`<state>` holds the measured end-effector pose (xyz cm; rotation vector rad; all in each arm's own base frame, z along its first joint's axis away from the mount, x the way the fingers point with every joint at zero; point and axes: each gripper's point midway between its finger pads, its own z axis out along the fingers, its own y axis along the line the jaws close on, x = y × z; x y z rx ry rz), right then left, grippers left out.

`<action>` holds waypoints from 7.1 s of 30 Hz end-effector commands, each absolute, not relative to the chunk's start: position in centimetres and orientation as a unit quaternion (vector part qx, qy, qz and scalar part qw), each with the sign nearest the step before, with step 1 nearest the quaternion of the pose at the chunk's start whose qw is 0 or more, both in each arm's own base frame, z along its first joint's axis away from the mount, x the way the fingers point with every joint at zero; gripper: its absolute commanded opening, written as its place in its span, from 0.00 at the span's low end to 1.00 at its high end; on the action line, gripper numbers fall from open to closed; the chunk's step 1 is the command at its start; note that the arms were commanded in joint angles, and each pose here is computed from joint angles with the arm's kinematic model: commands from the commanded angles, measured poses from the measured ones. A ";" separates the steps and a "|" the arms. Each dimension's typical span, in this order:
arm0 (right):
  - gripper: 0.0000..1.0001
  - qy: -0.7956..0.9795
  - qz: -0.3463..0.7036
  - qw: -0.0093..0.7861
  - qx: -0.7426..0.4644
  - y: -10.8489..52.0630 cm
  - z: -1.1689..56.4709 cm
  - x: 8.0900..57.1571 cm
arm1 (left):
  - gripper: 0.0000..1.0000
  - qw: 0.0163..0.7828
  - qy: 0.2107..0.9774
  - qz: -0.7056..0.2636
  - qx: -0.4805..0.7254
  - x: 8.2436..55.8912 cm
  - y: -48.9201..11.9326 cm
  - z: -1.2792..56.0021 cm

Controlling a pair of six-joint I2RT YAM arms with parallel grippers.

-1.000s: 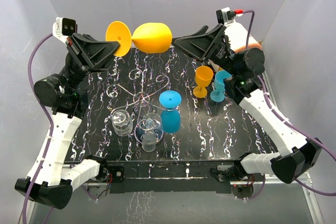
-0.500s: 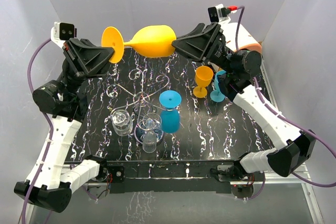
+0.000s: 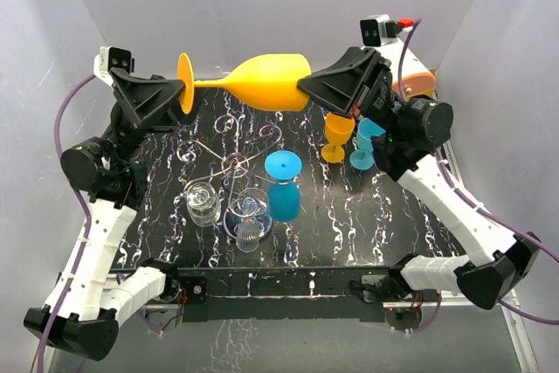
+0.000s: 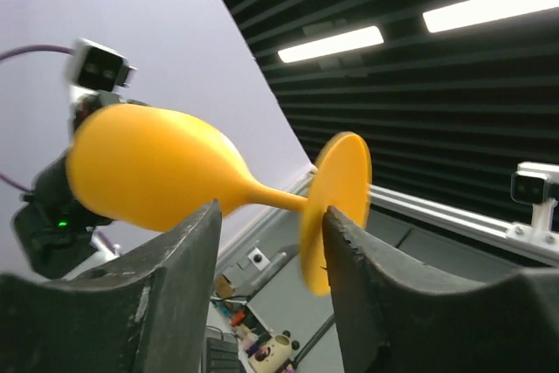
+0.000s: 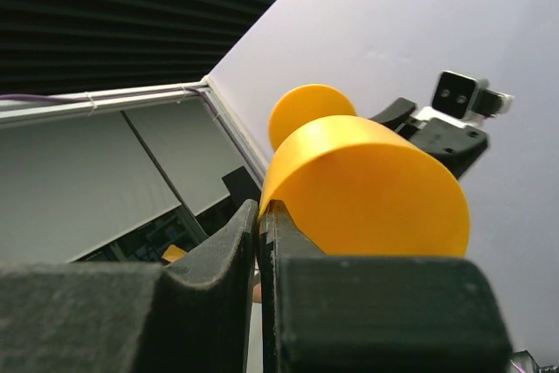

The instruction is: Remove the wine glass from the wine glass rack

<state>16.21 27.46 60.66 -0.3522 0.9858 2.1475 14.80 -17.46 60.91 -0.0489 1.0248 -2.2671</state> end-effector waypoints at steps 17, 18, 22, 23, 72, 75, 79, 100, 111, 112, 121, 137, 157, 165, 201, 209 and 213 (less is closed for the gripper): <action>0.00 0.624 0.318 0.698 0.151 7.9 51.5 19.9 | 0.99 0.415 0.564 -0.713 -0.046 16.2 -18.6 54.8; 0.00 0.641 0.280 0.698 0.154 6.7 50.2 19.8 | 0.99 0.423 0.574 -0.699 -0.045 16.3 -18.6 54.7; 0.00 0.702 0.150 0.677 0.165 2.6 45.6 18.9 | 0.99 0.451 0.602 -0.658 -0.039 16.3 -18.1 54.7; 0.00 0.714 0.125 0.669 0.166 1.8 44.7 18.6 | 0.99 0.454 0.607 -0.651 -0.038 16.4 -18.1 54.6; 0.00 0.905 -0.045 0.380 0.188 -0.5 19.3 35.8 | 0.99 0.486 0.663 -0.567 -0.048 14.0 -16.0 53.4; 0.00 0.905 -0.053 0.377 0.189 -0.8 19.1 36.1 | 0.99 0.485 0.664 -0.567 -0.049 13.7 -15.9 53.3; 0.00 0.904 -0.056 0.378 0.190 -1.0 19.0 36.5 | 0.99 0.483 0.663 -0.569 -0.051 13.6 -15.9 53.1; 0.62 0.847 0.032 0.507 0.158 1.0 31.4 34.8 | 0.99 0.477 0.660 -0.578 -0.052 13.4 -16.0 53.0; 0.98 0.777 0.511 0.367 0.039 17.2 35.0 27.4 | 0.99 0.467 0.660 -0.586 -0.055 13.7 -16.3 52.3; 0.98 0.765 0.542 0.346 0.035 18.3 35.4 26.7 | 0.99 0.466 0.660 -0.586 -0.055 13.7 -16.3 52.2; 0.97 0.742 0.617 0.262 0.018 23.2 37.8 23.4 | 0.99 0.456 0.664 -0.591 -0.050 13.5 -16.6 51.7; 0.37 0.743 0.640 0.194 -0.016 27.3 37.5 20.1 | 0.99 0.446 0.660 -0.603 -0.054 13.5 -16.9 51.5; 0.13 0.739 0.649 0.183 -0.006 27.5 38.1 20.0 | 0.99 0.448 0.658 -0.601 -0.065 13.3 -16.5 51.4; 0.19 0.742 0.647 0.177 0.000 27.6 37.4 20.1 | 0.99 0.448 0.659 -0.601 -0.065 13.3 -16.5 51.4; 0.00 0.743 0.656 0.132 0.015 28.1 37.2 19.5 | 0.99 0.451 0.663 -0.594 -0.062 13.3 -16.5 51.3; 0.00 0.746 0.648 0.152 0.022 27.6 37.0 19.2 | 0.99 0.453 0.665 -0.591 -0.063 13.1 -16.3 51.2; 0.00 0.745 0.646 0.163 0.024 27.3 37.1 19.2 | 0.99 0.454 0.665 -0.590 -0.062 13.0 -16.3 51.3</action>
